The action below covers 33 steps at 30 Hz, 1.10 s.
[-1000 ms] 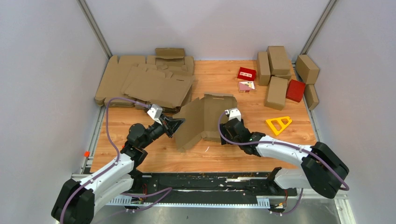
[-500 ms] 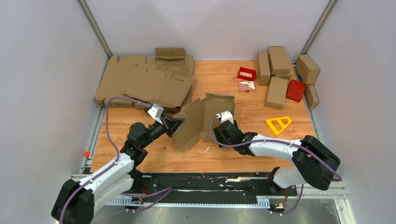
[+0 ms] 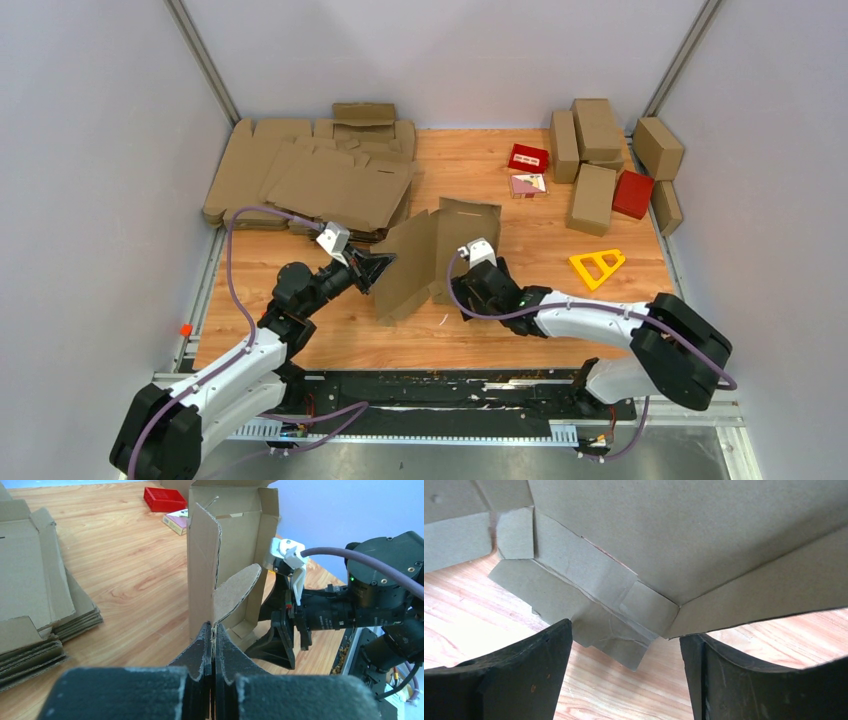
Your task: Fold the paper box
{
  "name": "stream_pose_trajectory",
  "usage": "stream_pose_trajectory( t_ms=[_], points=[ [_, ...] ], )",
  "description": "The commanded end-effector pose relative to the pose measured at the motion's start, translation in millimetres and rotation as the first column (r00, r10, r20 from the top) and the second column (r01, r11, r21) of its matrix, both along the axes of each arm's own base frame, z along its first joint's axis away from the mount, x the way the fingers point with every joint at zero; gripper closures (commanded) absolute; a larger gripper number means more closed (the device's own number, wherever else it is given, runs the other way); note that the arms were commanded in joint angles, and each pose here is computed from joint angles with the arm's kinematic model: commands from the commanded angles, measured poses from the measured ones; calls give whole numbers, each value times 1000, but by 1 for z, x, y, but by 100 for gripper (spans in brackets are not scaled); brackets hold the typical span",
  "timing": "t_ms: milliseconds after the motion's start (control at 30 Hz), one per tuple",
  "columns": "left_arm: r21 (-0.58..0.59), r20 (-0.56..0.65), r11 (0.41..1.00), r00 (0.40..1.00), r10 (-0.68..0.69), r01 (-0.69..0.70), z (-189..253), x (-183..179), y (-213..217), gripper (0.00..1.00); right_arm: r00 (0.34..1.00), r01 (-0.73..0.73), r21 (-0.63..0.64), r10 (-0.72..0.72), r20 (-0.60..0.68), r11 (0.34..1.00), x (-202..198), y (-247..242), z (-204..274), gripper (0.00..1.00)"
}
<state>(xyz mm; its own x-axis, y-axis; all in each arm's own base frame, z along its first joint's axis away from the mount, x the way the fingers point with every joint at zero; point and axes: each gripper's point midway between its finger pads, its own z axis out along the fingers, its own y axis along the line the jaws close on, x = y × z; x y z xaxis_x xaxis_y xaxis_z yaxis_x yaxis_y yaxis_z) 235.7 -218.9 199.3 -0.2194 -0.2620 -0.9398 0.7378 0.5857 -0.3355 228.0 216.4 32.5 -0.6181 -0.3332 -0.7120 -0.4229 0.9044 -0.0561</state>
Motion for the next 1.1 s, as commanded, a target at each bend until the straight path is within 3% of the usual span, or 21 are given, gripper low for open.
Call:
stream_pose_trajectory(
  t_ms=[0, 333, 567, 700, 1067],
  points=[
    [16, 10, 999, 999, -30, 30, 5, -2, -6, 99, 997, -55, 115, 48, 65, 992, 11, 17, 25, 19],
    [23, 15, 999, 999, -32, 32, 7, -3, -6, 99, 999, -9, 277, -5, 47, 961, 30, 1, 39, 7],
    [22, 12, 999, 999, -29, 29, 6, -3, -5, 99, 997, -73, 316, 72, 15, 946, 27, 14, 40, 16],
    [18, 17, 999, 999, -33, 32, 8, -3, -6, 99, 993, -104, 349, 116, -13, 931, 12, 20, 38, 15],
    [-69, 31, 984, 987, -160, 162, 20, -20, -21, 99, 993, -107, 262, 114, -11, 959, 8, 21, 25, 19]
  ],
)
